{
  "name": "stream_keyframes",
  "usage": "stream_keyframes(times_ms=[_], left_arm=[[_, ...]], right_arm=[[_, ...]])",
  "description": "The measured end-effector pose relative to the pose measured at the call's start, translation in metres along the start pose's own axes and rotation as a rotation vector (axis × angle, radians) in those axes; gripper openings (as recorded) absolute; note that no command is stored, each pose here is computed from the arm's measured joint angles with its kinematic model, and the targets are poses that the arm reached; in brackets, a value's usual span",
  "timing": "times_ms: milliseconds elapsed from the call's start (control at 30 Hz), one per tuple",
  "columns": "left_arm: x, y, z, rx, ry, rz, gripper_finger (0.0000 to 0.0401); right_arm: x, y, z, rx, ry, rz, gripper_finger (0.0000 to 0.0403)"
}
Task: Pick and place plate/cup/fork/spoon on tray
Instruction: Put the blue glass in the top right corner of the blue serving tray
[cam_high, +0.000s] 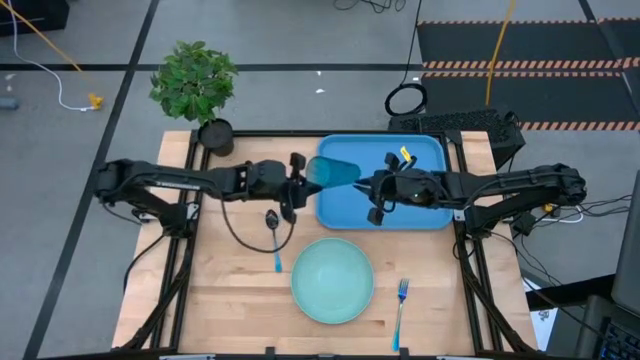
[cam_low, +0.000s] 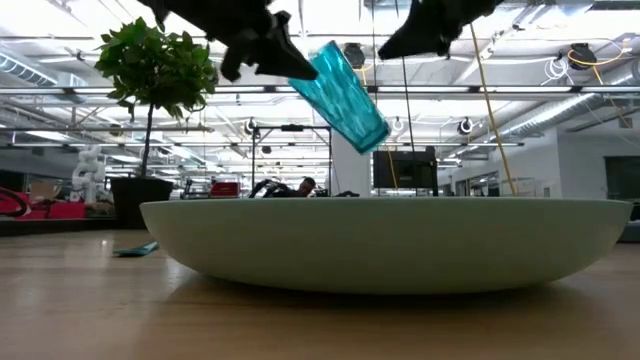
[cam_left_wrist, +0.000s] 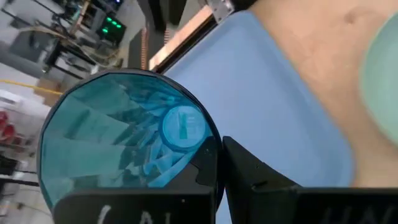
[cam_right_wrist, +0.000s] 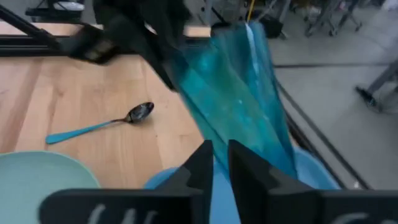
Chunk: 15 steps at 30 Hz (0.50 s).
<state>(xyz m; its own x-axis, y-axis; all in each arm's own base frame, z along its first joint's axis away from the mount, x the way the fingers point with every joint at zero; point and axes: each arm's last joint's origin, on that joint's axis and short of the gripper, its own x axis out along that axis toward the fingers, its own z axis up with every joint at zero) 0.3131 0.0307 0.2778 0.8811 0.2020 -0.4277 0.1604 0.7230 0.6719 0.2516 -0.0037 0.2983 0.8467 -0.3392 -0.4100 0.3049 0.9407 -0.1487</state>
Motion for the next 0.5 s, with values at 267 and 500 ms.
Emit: stream_keyframes(times_ms=[267,500], left_arm=[[0.037,0.014,-0.013,0.062,0.041,0.055,0.0007],[0.08,0.027,0.004,0.19,0.149,0.153,0.0008]], right_arm=[[-0.011,-0.004,0.035,-0.038,-0.025,-0.048,0.0111],[-0.013,-0.012,0.057,-0.08,0.024,-0.307,0.0118]])
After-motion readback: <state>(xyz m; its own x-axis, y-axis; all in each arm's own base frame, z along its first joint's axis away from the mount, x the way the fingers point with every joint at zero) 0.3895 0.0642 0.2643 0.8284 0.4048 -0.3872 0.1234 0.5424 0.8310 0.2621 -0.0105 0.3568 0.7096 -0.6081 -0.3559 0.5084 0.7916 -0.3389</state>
